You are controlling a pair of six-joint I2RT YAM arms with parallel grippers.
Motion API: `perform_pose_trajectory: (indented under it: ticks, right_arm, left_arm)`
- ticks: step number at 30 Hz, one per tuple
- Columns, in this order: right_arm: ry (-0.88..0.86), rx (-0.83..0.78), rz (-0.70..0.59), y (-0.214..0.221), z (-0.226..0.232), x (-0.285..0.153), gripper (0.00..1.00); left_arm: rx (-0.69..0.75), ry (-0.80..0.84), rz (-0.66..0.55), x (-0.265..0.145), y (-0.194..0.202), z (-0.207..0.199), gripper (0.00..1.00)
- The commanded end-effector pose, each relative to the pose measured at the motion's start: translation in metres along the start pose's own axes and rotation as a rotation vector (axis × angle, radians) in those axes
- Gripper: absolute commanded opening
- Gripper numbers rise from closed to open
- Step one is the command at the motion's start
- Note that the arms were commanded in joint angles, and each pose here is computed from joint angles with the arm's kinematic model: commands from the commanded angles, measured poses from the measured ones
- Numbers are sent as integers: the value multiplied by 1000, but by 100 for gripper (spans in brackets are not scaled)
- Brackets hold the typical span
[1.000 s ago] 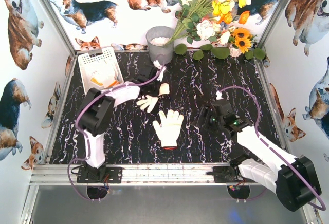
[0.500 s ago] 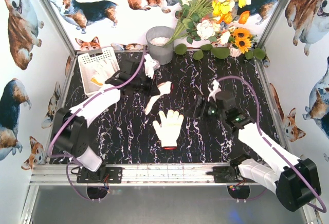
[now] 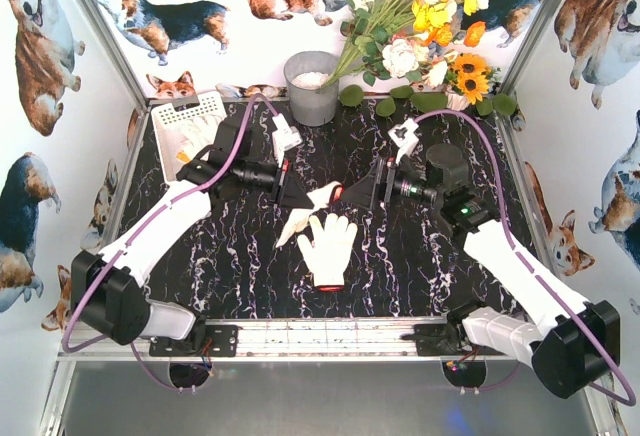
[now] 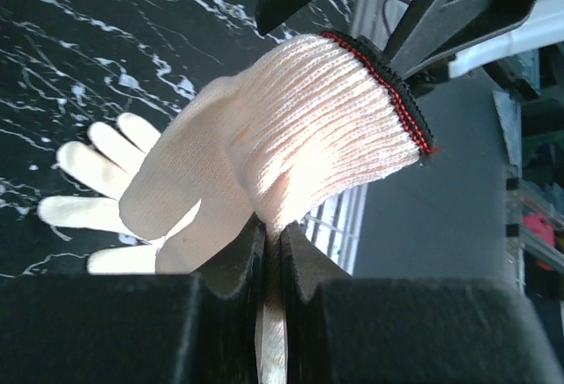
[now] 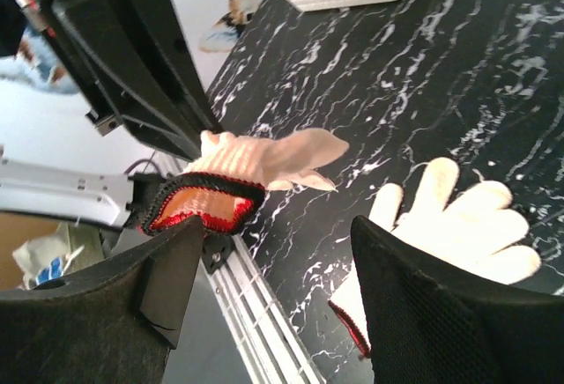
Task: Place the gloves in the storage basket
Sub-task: Pair the glove with the glove.
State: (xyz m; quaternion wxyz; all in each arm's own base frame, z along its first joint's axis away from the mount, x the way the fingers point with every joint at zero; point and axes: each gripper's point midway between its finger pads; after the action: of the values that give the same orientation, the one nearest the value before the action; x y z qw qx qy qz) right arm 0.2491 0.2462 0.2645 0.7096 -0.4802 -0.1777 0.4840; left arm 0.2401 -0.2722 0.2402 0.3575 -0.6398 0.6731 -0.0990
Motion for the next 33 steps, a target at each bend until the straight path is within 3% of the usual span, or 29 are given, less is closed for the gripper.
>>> perform_pose_trajectory:
  ticks: [1, 7, 13, 18, 33]
  right_arm:
    - [-199, -228, -49, -21, 45, -5, 71]
    - [-134, -646, 33, 0, 51, -6, 73]
    - [-124, -891, 6, -1, 55, -7, 79]
    - [-194, -1018, 30, 1, 72, -3, 87]
    - [-299, -1198, 150, 18, 107, 1, 89]
  left_arm:
    - [5, 113, 38, -12, 7, -29, 0]
    - [-13, 145, 60, -18, 16, -40, 0]
    - [-27, 165, 71, -22, 22, -48, 0]
    - [-42, 168, 80, -22, 25, -48, 0]
    - [-59, 161, 87, -17, 23, -41, 0]
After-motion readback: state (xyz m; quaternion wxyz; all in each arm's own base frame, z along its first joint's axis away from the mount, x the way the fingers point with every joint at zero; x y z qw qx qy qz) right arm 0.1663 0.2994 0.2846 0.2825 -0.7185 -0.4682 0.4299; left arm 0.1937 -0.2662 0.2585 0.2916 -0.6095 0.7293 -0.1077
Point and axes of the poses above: each gripper's point midway between its finger pads, its own x axis out along the fingers, its own z axis along the line the jaws close on, y = z × x, and after that the axes turned 14 degrees about -x, right-handed
